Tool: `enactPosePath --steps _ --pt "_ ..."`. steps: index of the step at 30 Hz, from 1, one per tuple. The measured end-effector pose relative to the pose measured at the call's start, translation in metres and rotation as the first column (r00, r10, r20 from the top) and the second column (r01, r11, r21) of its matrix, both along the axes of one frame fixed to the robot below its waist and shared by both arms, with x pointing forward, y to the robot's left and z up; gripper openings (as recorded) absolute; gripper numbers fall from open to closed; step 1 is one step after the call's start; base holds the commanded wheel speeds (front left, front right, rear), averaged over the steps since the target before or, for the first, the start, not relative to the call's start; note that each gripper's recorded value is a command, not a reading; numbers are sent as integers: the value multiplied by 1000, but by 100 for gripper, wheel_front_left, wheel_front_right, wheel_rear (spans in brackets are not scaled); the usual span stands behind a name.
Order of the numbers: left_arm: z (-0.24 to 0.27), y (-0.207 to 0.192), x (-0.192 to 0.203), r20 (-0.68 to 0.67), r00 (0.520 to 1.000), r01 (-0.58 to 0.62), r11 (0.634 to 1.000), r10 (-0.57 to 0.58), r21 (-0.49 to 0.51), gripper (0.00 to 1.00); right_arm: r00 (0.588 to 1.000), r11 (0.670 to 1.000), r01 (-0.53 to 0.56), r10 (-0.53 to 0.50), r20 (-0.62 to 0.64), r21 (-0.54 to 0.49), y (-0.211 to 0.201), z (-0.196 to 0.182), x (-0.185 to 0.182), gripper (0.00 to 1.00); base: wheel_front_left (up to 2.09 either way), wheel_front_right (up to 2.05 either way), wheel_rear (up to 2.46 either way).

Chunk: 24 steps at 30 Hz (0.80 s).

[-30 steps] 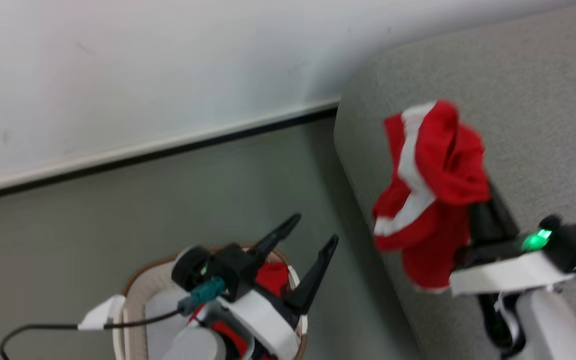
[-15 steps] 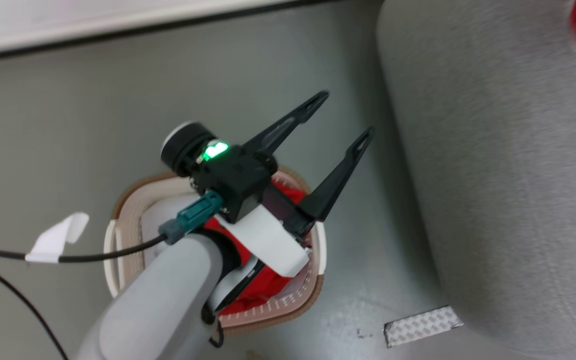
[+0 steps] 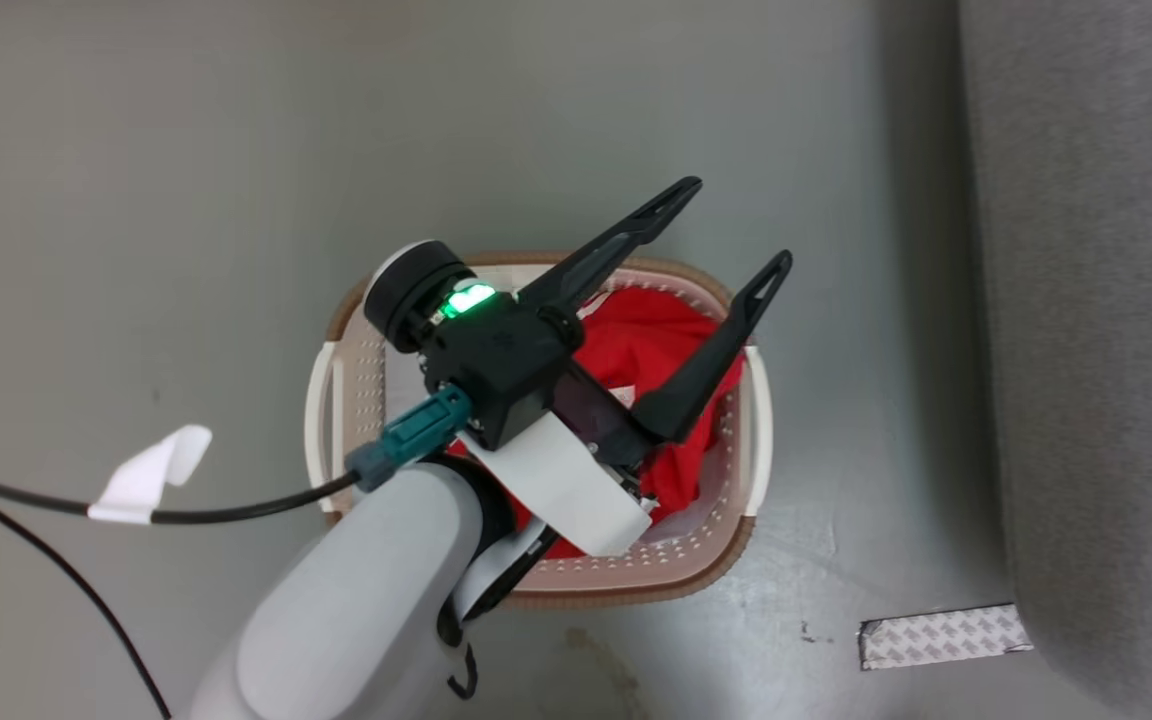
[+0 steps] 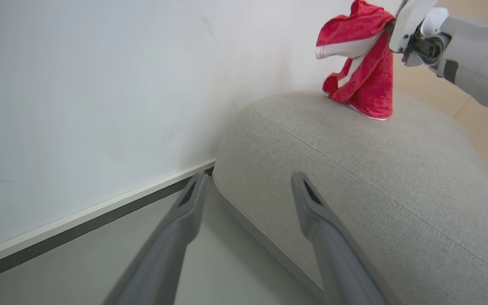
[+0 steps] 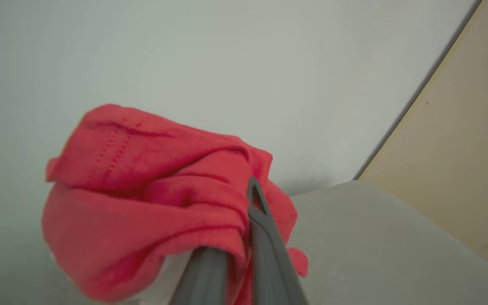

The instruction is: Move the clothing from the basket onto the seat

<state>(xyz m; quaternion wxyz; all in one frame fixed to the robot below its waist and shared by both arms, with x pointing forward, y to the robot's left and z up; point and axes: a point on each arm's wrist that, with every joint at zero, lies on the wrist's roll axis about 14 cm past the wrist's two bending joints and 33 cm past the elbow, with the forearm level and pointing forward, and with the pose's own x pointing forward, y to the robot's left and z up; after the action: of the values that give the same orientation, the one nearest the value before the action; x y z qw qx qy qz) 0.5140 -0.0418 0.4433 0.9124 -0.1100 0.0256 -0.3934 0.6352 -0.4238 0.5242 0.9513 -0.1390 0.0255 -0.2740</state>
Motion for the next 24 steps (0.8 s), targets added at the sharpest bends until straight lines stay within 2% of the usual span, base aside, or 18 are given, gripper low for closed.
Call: enactPosePath --steps 2,3,5,7,9,16,24 --pt "-10 6 0 -29 999 -17 1000 17 3 100 996 999 24 -21 -83 46 3 -45 -10 0 0 0 0" --pt "-15 8 -1 -39 999 -24 1000 24 7 100 993 998 32 -25 -115 59 7 -62 -14 7 0 0 0" --pt "-21 13 -2 -57 998 -35 999 36 15 100 987 997 27 -16 -158 66 18 -83 -21 44 0 0 0" --pt "-22 16 -2 -58 997 -46 999 47 20 100 983 999 -1 7 -184 37 29 -90 -26 97 0 0 0" --pt "-22 18 -4 -63 997 -53 998 54 19 100 969 999 -47 40 -245 -22 39 -95 -31 100 0 0 0" --pt "-17 32 -16 -84 991 -104 994 107 32 100 948 984 -170 149 -281 -52 73 -81 -41 100 0 0 0" --pt "-10 55 -39 -95 978 -176 981 183 77 100 943 979 -202 202 -264 28 84 -83 -96 100 0 0 0"
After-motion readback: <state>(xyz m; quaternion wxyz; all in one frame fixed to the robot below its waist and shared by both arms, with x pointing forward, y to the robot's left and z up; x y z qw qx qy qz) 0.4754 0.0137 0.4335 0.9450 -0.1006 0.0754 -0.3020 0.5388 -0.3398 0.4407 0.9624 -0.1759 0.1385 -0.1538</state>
